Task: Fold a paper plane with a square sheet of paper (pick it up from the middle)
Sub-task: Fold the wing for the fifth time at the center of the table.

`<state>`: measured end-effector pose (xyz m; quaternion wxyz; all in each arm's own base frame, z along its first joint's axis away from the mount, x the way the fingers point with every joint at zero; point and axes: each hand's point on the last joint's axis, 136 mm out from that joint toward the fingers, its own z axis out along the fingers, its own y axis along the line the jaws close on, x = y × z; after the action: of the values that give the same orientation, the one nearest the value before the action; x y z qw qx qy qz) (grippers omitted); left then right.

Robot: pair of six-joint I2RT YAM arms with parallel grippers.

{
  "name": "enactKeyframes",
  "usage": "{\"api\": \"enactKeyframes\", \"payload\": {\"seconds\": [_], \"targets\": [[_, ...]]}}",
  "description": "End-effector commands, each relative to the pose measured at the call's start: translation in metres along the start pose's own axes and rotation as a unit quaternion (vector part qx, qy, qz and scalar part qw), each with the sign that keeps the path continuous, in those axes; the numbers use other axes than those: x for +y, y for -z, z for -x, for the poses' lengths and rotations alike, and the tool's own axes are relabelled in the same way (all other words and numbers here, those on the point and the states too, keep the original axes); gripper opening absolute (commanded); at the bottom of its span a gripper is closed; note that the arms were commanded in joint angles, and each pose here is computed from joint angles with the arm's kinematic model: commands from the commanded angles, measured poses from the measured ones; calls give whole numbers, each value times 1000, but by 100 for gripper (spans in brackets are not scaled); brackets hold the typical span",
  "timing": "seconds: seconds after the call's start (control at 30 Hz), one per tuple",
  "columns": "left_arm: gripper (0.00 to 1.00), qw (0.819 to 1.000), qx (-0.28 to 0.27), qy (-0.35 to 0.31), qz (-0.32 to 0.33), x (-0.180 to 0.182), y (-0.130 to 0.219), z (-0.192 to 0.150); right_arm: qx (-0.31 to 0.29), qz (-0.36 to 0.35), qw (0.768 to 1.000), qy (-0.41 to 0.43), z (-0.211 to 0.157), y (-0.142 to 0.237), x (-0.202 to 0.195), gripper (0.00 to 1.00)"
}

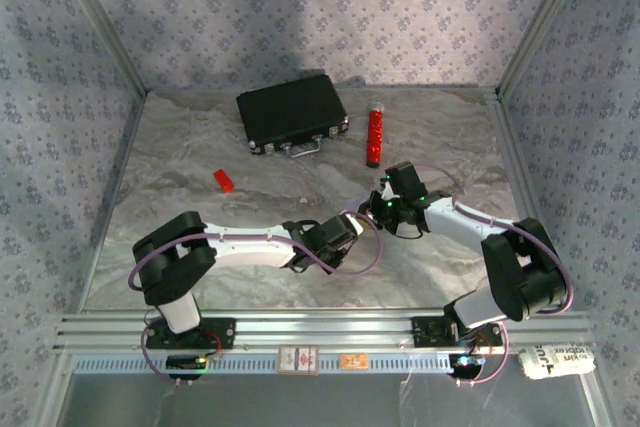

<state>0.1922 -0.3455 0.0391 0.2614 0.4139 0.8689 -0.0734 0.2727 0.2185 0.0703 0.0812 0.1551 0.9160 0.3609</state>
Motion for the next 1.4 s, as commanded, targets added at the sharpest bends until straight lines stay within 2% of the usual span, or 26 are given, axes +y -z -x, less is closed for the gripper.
{"api": "enactKeyframes", "payload": {"seconds": [0.0,0.47,0.53,0.77,0.9,1.17,1.37], "targets": [[20,1000,-8,-4,5,-1,3,7,8,-4,1000,-13,-4,-1,-7,7],[21,1000,-18,10,-6,-4,7,13,9,-6,1000,-12,-6,-2,-9,7],[15,1000,-18,10,-7,-5,7,12,9,-7,1000,-13,-6,-2,-9,7],[7,1000,-12,15,-10,-6,5,9,8,-7,1000,-12,-6,-1,-10,10],[2,999,-8,30,-31,-10,3,6,-5,-10,1000,-6,-5,5,-12,20],[0,986,-3,105,-133,-21,-1,8,-72,-40,997,5,11,46,-27,53],[0,974,6,137,-180,-24,-5,8,-90,-33,995,-6,13,63,-41,56]]}}
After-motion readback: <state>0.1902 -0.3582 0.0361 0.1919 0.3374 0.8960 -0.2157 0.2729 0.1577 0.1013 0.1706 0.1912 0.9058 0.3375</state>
